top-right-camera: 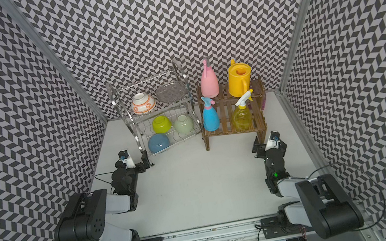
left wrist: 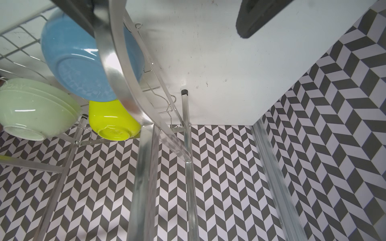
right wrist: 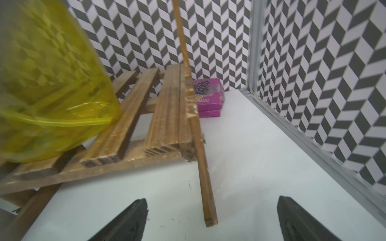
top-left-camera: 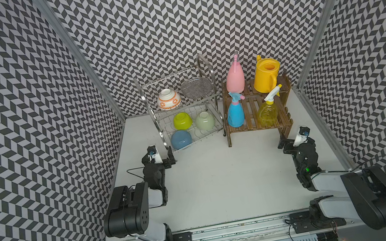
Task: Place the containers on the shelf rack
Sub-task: Reset both arms
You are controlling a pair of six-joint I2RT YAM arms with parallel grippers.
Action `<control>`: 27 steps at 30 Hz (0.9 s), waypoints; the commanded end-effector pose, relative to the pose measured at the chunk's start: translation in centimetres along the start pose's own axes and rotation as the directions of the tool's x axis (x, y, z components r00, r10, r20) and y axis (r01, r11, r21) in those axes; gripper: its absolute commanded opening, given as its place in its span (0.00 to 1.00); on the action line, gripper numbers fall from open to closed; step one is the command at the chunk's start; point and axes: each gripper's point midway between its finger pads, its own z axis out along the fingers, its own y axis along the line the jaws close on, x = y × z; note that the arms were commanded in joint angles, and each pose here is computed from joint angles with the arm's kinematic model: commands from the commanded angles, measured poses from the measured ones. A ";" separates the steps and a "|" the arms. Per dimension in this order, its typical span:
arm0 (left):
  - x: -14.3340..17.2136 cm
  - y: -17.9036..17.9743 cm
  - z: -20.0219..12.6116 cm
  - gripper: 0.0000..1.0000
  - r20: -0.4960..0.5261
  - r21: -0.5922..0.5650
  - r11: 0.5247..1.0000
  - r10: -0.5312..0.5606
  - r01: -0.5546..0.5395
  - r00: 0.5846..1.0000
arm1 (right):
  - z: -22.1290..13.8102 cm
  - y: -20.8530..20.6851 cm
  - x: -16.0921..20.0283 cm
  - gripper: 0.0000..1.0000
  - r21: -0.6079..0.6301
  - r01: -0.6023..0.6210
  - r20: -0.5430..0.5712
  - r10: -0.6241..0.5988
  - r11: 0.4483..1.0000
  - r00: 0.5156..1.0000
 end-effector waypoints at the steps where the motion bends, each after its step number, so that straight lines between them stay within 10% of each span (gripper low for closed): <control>1: -1.2 0.4 0.2 1.00 0.039 -0.016 1.000 -0.005 0.006 0.999 | -0.2 0.8 -3.6 1.00 -0.076 0.027 0.197 -0.012 0.997 0.980; 27: -1.3 0.4 0.0 1.00 0.044 -0.024 1.000 -0.003 0.004 0.999 | 3.8 2.4 -2.7 1.00 -0.105 0.070 0.095 -0.060 0.992 0.994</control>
